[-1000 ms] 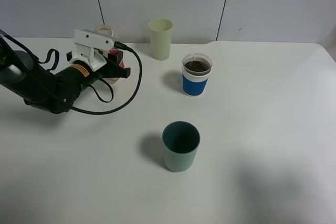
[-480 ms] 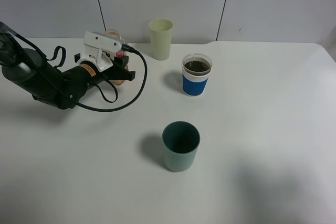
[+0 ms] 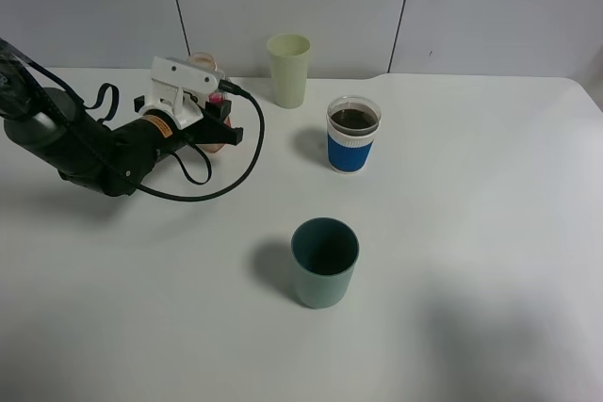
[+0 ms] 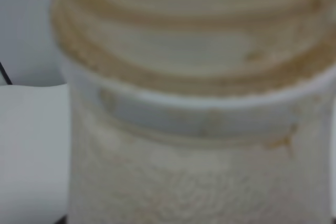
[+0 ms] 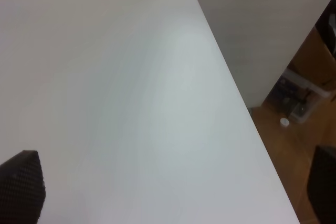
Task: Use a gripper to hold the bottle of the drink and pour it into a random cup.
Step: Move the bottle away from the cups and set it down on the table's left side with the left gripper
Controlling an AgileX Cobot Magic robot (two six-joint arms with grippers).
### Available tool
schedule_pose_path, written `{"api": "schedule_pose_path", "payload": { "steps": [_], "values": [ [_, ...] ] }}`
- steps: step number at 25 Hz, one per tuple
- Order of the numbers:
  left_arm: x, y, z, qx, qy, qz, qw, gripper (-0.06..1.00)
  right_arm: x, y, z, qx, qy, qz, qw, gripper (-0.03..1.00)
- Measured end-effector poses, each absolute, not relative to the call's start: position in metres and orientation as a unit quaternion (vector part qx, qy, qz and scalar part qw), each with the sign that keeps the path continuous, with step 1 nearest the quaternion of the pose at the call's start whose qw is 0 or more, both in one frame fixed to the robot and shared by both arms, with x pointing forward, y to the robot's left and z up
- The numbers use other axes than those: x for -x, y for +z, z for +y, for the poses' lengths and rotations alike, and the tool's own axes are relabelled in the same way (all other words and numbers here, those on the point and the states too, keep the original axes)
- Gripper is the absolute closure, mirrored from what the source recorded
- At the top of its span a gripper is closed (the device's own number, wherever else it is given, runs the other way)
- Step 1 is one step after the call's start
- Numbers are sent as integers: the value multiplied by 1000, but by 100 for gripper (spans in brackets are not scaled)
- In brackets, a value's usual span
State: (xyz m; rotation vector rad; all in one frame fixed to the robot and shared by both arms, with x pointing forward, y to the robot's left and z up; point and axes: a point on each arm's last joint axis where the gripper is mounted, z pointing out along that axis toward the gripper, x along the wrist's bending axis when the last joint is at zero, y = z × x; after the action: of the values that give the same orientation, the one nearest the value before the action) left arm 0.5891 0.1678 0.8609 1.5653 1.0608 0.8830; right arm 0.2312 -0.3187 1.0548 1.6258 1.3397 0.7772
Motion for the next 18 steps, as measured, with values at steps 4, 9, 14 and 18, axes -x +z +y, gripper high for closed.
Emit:
{"api": "schedule_pose_path", "payload": {
  "steps": [4,9,14,18],
  "values": [
    [-589,861,168,-647,367,438,505,59,-231,1055,-319,-653,312,538,433,-3],
    [-589,860,168,-639,355,451,511,42,-231,1055,-319,-653,312,538,433,-3],
    [-589,860,168,-629,345,464,520,27,-231,1055,-319,-653,312,538,433,-3],
    [-589,862,168,-613,334,479,533,20,-231,1055,-319,-653,312,538,433,-3]
  ]
}}
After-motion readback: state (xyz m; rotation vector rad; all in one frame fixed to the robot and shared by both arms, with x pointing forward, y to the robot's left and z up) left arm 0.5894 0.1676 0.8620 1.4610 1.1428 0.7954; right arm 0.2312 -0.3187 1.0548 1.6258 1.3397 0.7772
